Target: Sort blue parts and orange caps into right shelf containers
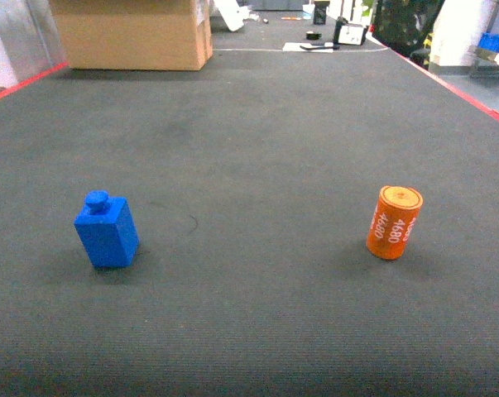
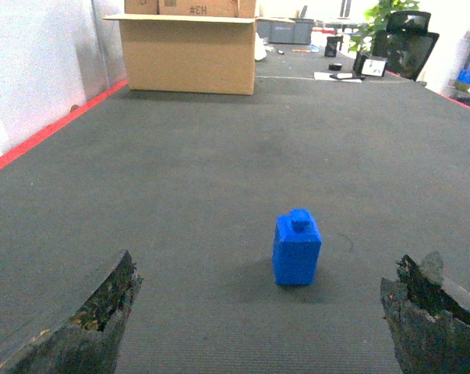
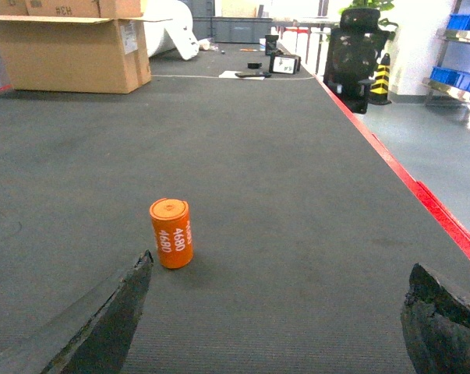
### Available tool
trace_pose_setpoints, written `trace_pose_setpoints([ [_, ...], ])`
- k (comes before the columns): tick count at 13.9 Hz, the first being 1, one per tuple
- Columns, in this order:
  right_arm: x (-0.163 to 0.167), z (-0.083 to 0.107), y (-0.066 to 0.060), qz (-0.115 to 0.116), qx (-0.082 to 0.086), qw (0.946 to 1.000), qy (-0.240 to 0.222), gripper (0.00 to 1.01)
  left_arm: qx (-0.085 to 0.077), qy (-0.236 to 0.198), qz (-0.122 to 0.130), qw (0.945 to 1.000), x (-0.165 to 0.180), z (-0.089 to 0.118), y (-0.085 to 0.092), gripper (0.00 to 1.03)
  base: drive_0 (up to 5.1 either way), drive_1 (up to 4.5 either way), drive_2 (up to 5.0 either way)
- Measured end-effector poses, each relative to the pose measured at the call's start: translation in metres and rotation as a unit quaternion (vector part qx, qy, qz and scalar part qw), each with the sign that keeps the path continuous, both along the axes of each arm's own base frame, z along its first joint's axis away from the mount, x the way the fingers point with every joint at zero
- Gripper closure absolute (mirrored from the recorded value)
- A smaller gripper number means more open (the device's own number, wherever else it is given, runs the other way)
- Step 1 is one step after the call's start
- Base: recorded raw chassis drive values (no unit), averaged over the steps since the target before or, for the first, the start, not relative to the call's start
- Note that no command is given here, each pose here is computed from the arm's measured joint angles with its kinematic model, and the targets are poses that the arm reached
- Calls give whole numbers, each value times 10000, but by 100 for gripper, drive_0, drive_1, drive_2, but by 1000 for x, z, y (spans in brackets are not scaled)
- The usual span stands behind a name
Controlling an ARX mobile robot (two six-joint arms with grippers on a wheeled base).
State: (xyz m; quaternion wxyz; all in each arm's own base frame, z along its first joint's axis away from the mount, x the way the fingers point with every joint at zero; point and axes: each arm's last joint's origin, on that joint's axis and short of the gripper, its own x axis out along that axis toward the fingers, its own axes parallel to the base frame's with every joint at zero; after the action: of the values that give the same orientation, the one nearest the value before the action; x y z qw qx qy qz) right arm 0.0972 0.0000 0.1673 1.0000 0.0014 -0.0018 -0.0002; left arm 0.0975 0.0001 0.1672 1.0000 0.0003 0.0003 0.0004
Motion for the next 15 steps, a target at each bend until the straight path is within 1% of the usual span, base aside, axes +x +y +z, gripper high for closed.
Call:
trace_pose_setpoints([
  [15,0,0,0,0,0,10000,0,3,0,0,0,10000,0,0,0,5,0,0,0],
])
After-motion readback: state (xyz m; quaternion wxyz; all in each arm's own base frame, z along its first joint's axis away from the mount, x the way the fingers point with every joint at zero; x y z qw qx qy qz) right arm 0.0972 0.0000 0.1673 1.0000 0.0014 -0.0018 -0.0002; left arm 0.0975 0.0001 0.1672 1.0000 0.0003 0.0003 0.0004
